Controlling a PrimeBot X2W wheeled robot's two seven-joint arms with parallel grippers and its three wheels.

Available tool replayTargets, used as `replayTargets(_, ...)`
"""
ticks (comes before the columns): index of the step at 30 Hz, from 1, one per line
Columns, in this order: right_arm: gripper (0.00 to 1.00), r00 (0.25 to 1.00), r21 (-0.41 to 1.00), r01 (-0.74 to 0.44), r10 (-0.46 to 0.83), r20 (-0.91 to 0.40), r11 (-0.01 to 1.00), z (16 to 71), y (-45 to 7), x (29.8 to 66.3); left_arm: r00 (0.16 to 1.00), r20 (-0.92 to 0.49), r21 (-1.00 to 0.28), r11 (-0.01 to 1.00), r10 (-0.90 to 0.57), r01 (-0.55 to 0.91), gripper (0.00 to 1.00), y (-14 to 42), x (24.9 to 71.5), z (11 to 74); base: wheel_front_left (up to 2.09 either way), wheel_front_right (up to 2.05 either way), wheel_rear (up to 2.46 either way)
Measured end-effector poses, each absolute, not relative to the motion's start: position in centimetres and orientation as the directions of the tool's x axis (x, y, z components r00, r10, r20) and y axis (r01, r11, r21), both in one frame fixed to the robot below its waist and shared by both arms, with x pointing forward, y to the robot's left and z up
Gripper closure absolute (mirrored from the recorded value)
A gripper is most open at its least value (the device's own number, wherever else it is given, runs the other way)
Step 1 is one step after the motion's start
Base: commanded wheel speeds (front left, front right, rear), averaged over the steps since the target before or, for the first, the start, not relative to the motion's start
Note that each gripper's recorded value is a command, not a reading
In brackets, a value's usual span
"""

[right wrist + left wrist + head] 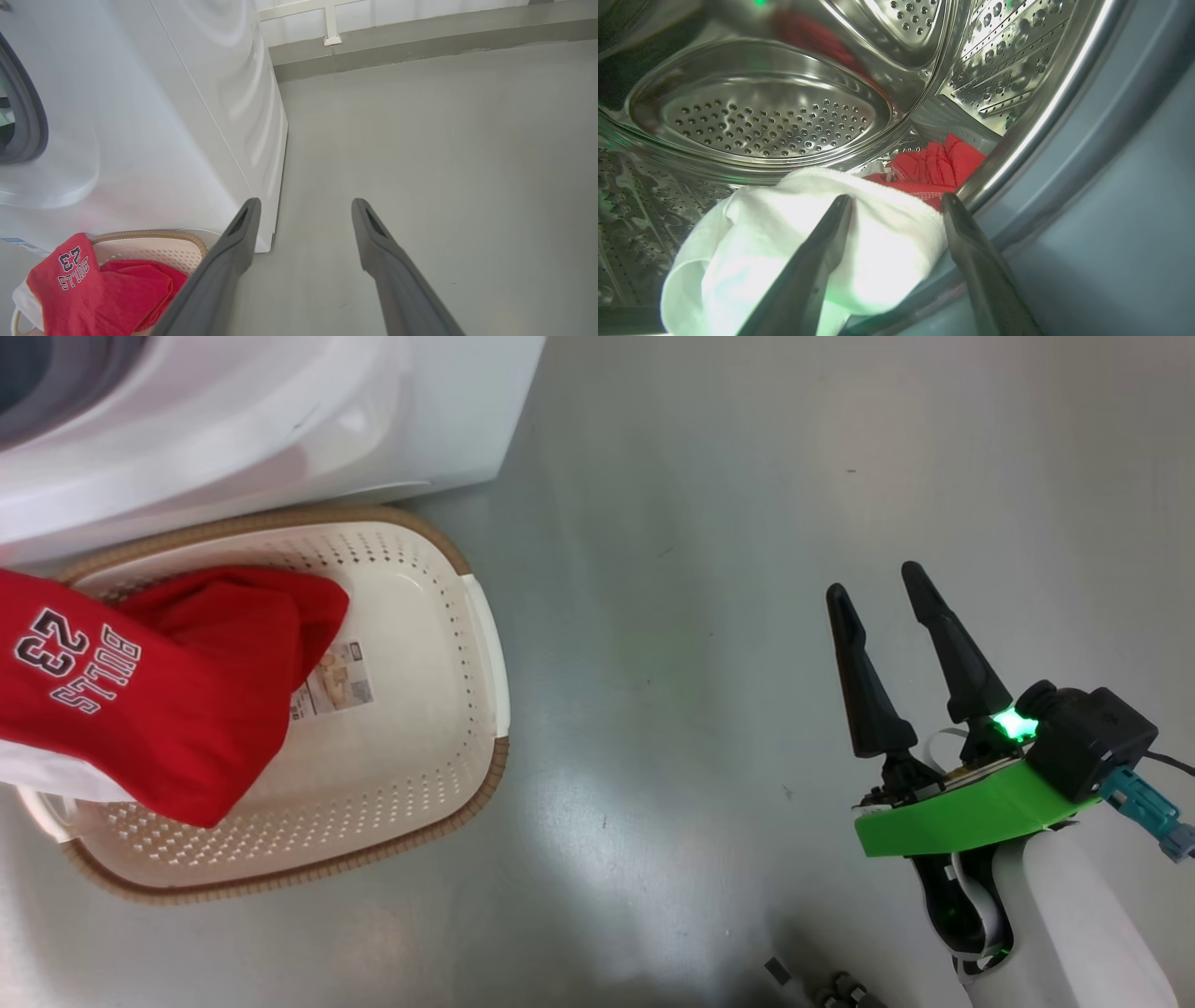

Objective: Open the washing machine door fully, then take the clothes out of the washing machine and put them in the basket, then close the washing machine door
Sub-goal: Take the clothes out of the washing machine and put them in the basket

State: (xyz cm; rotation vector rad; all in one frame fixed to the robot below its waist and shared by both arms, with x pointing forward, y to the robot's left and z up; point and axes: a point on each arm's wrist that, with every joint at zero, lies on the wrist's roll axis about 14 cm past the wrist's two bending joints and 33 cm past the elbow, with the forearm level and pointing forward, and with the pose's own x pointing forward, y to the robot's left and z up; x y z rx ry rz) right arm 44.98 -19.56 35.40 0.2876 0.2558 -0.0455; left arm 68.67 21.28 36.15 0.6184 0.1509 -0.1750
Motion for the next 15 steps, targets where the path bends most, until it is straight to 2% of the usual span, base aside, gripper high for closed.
replayTargets(8, 0.00, 0.966, 0.279, 0.084, -0.009, -0.259, 0.957, 35.2, -19.6, 44.9, 0.977, -0.195, 0.578, 0.794, -0.092, 0.190, 0.00, 22.0, 69.0, 35.8, 0.00, 0.00, 0.00)
replayTargets(9, 0.00, 0.966, 0.279, 0.084, -0.009, -0.259, 0.957, 35.3, -19.6, 45.0, 0.977, -0.195, 0.579, 0.795, -0.080, 0.181, 0.06, 22.3, 69.0, 35.8, 0.00, 0.00, 0.00)
replayTargets(11, 0.00, 0.967, 0.281, 0.082, -0.007, -0.257, 0.956, 35.3, -19.5, 45.0, 0.978, -0.197, 0.575, 0.799, -0.072, 0.175, 0.59, 22.6, 68.9, 35.8, 0.00, 0.00, 0.00)
replayTargets(13, 0.00, 0.967, 0.282, 0.079, -0.005, -0.254, 0.956, 35.4, -19.4, 45.1, 0.978, -0.197, 0.573, 0.801, -0.072, 0.175, 0.95, 22.6, 68.9, 35.8, 0.00, 0.00, 0.00)
replayTargets(14, 0.00, 0.967, 0.283, 0.078, -0.004, -0.253, 0.956, 35.4, -19.4, 45.1, 0.978, -0.197, 0.571, 0.802, -0.070, 0.173, 1.00, 22.7, 68.9, 35.9, 0.00, 0.00, 0.00)
replayTargets(15, 0.00, 0.968, 0.284, 0.077, -0.003, -0.251, 0.956, 35.4, -19.3, 45.1, 0.978, -0.196, 0.572, 0.802, -0.070, 0.172, 1.00, 22.7, 68.8, 36.0, 0.00, 0.00, 0.00)
